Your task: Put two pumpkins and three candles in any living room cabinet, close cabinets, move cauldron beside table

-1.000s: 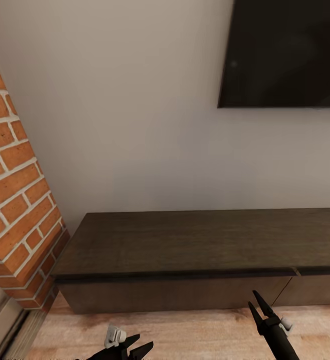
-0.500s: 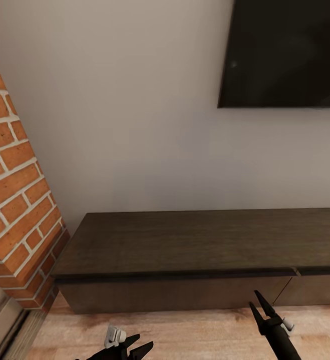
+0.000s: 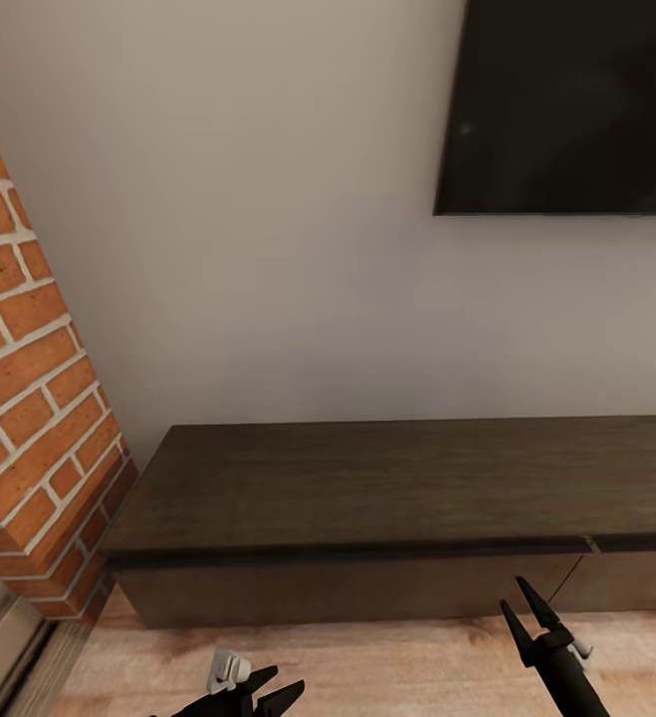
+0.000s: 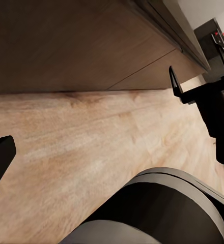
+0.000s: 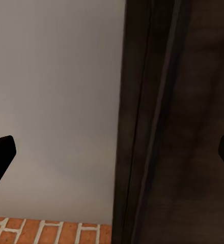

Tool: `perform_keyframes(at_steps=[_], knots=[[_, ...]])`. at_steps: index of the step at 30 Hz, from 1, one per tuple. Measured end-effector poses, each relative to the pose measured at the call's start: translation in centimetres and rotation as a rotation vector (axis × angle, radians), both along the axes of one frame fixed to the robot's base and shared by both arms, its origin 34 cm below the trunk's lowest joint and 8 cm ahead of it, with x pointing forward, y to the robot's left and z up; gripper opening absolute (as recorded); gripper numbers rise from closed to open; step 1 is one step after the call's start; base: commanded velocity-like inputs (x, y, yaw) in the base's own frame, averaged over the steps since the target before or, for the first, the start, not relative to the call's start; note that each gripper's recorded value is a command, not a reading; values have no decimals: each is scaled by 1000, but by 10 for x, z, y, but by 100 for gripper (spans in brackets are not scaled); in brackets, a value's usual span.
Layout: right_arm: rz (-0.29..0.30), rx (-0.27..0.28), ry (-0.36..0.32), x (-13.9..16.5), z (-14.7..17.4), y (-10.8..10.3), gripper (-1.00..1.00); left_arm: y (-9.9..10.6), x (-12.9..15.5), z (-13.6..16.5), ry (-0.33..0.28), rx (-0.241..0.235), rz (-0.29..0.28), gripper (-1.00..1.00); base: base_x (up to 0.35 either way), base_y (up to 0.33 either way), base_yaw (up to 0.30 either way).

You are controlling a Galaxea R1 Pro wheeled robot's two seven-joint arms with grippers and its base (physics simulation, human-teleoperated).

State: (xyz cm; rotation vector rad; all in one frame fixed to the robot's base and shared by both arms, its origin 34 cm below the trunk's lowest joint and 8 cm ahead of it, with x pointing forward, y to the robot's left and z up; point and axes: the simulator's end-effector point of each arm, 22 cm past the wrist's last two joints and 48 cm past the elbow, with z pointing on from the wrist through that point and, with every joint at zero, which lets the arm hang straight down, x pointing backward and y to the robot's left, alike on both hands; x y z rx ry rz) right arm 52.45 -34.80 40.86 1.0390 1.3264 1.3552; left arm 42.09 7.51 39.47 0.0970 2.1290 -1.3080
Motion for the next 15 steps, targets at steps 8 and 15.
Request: perform_keyframes(at_steps=[8, 15], knots=[[-1, 2, 8, -1, -2, -2, 100, 1, 0, -2, 3, 3, 1, 100, 102, 0, 0], [-2, 3, 9, -1, -2, -2, 100, 1, 0, -2, 4, 4, 2, 100, 81, 0, 0]])
